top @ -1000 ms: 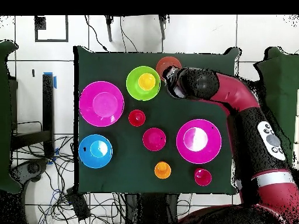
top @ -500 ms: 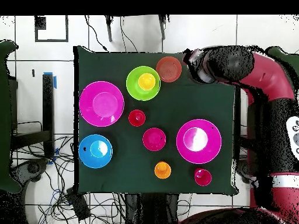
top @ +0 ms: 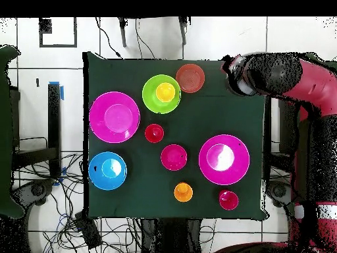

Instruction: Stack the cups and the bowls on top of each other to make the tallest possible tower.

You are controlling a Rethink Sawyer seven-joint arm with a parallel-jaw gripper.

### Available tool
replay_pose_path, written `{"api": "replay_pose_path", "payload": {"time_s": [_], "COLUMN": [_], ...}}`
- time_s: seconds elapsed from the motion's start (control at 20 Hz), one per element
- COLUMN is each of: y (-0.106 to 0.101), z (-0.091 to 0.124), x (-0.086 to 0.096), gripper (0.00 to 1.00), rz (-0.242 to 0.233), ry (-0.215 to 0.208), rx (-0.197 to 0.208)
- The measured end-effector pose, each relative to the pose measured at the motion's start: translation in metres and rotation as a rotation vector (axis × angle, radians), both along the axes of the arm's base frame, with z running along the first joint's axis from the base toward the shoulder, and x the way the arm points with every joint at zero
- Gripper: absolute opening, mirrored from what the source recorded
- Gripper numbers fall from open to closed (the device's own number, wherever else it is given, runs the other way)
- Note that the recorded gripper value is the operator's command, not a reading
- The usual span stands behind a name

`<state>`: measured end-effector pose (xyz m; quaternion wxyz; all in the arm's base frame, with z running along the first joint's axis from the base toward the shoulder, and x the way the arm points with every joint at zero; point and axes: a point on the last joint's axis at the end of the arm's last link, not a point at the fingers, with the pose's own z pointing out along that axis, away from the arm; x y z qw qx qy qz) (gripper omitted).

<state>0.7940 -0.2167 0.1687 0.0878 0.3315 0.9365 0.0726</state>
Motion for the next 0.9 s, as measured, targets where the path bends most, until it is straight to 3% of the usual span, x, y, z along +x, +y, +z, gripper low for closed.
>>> {"api": "replay_pose_path", "payload": {"time_s": [0.35, 0.9], "y": [-0.0091, -0.01], "z": [-0.0063, -0.0068], "x": [-0.0061, -0.0067], "gripper": [1.0, 1.0], "rz": [0.004, 0.005], "ry": [0.012, 0.013], "rx": [-0.037, -0.04]}}
